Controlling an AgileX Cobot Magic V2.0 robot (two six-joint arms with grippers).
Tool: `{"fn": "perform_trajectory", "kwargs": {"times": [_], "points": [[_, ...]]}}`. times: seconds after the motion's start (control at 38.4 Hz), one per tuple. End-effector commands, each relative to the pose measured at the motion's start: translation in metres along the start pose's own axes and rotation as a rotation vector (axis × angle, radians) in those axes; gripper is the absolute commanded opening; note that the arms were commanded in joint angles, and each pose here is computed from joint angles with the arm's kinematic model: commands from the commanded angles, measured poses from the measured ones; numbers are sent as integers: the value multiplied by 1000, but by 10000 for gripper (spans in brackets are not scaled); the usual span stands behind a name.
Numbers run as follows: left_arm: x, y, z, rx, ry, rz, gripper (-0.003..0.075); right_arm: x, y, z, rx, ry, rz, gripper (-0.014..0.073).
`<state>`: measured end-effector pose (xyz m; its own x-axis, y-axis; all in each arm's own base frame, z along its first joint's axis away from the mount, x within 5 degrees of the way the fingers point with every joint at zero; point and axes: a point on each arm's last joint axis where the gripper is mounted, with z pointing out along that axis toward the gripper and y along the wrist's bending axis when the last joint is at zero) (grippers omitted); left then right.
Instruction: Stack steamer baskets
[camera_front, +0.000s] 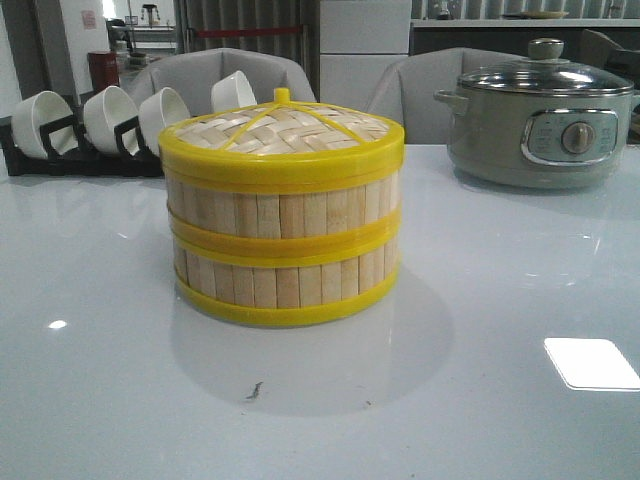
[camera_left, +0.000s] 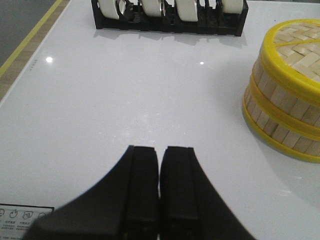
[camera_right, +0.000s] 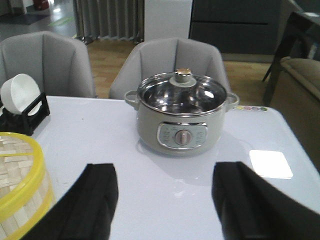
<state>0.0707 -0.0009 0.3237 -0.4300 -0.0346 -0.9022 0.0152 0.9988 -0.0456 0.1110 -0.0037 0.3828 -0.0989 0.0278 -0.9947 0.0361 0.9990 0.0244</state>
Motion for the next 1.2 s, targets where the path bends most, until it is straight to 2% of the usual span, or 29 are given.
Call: {"fn": "perform_trajectory", "kwargs": {"times": [0.0, 0.13, 0.31, 0.42, 0.55, 0.62, 1.17], "points": [[-14, -2, -4, 26, -93, -3, 87, 2, -3, -22, 34, -142, 3, 519], [-14, -2, -4, 26, -93, -3, 87, 26, -4, -38, 44, -158, 3, 519], [-14, -2, -4, 26, -93, -3, 87, 58, -5, -38, 46, -128, 3, 495], [-14, -2, -4, 26, -93, -3, 87, 73, -5, -34, 46, -94, 4, 365], [-14, -2, -4, 26, -93, -3, 87, 80, -5, -32, 47, -74, 5, 50], [-14, -2, -4, 26, -93, -3, 87, 79, -5, -32, 47, -85, 4, 75], [-14, -2, -4, 26, -93, -3, 87, 79, -5, -32, 47, -88, 4, 55]]}}
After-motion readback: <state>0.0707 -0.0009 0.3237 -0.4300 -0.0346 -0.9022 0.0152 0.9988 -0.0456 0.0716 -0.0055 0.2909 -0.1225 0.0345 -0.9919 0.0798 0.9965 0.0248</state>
